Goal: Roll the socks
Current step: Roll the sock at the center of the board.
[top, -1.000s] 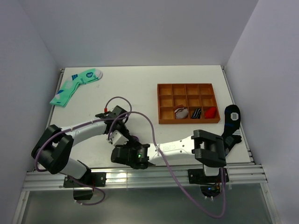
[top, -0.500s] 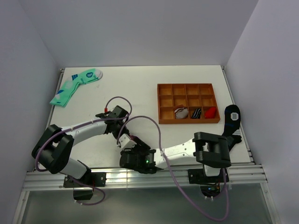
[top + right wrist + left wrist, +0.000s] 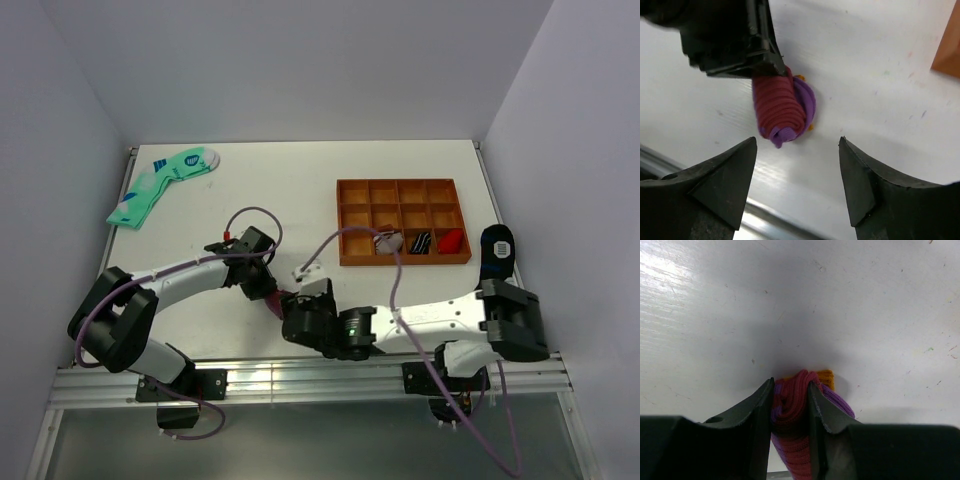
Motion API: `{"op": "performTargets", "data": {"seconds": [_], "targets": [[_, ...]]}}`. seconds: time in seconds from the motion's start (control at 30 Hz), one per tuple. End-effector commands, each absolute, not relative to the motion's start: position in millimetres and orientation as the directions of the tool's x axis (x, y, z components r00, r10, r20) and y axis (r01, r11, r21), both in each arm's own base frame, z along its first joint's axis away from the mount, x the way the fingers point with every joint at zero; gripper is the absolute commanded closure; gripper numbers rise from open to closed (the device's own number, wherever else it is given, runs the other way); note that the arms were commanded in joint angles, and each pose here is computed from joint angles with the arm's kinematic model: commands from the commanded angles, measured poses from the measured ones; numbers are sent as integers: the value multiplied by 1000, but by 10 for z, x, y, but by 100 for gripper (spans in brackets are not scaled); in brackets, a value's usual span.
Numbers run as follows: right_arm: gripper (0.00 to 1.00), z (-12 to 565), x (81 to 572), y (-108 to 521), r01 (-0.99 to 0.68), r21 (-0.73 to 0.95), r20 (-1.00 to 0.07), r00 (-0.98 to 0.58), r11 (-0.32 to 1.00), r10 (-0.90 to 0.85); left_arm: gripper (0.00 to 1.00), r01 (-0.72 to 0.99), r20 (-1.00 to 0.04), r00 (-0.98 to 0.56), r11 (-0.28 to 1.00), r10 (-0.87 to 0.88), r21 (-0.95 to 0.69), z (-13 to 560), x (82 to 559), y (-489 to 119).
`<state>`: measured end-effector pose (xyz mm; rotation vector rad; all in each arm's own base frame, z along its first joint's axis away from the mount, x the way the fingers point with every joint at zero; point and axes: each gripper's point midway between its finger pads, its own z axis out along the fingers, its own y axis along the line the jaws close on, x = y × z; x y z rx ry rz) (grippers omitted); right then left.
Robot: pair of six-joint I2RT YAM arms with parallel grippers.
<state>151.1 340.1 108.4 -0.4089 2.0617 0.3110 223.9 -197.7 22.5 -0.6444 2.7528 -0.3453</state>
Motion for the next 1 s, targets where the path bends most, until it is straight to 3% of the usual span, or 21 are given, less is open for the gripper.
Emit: {"op": "performTargets", "data": {"seconds": [0.0,0.03,0.13,0.3,0.5,0.97], "targets": [[26,1207,1430,3195,-155,371,-746,-637,916,195,100,-395,-211,-891,916,-402,-77,-96,1897,-1554],[26,1355,1395,3271,-147,491,-700,-654,859,288,100,-397,-212,-890,914,-405,-79,-92,1901,-1553],[25,1248,1298,3220,-60,628,-577,-705,776,412,100,-404,-219,-884,911,-413,-83,-79,1905,-1544],[25,1078,1200,3367,43,750,-414,-748,660,519,100,-413,-222,-878,906,-424,-96,-99,1910,-1559],[23,1046,1152,3551,164,907,-151,-733,388,663,100,-421,-216,-874,901,-435,-110,-133,1869,-1562],[14,807,1216,3668,287,923,-8,-651,256,759,100,-410,-216,-879,905,-426,-115,-96,1881,-1600]]}}
